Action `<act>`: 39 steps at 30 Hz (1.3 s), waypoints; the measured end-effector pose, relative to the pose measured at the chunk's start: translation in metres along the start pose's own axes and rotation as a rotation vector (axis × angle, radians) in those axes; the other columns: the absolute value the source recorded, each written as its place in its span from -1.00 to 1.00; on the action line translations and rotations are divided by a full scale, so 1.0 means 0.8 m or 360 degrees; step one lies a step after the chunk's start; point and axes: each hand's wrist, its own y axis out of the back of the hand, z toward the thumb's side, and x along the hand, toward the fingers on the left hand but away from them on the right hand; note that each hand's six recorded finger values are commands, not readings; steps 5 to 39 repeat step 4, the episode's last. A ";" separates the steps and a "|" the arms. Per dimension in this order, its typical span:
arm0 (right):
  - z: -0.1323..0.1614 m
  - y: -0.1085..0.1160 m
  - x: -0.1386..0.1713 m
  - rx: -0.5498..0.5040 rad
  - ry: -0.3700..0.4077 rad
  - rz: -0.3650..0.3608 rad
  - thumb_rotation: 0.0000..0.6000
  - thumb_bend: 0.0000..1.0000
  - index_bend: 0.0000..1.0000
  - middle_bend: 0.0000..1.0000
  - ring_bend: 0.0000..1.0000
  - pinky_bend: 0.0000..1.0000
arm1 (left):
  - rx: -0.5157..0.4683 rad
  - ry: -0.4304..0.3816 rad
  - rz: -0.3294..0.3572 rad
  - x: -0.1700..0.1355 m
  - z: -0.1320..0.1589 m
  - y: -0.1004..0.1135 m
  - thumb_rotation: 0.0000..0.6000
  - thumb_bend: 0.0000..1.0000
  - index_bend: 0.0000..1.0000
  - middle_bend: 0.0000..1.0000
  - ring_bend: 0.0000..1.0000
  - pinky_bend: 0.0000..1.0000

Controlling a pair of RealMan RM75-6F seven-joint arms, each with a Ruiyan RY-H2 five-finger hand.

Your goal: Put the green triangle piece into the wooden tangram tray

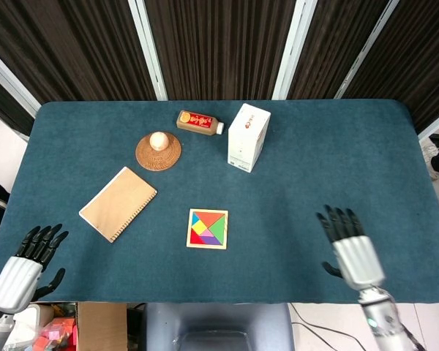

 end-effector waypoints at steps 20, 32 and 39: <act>-0.056 -0.004 0.049 -0.0073 -0.0055 -0.0051 1.00 -0.60 -1.00 -1.00 -1.00 -1.00 | 0.0034 -0.0012 -0.0012 -0.002 0.010 -0.005 1.00 -0.10 -1.00 -1.00 -1.00 -1.00; -0.056 -0.004 0.049 -0.0073 -0.0055 -0.0051 1.00 -0.60 -1.00 -1.00 -1.00 -1.00 | 0.0034 -0.0012 -0.0012 -0.002 0.010 -0.005 1.00 -0.10 -1.00 -1.00 -1.00 -1.00; -0.056 -0.004 0.049 -0.0073 -0.0055 -0.0051 1.00 -0.60 -1.00 -1.00 -1.00 -1.00 | 0.0034 -0.0012 -0.0012 -0.002 0.010 -0.005 1.00 -0.10 -1.00 -1.00 -1.00 -1.00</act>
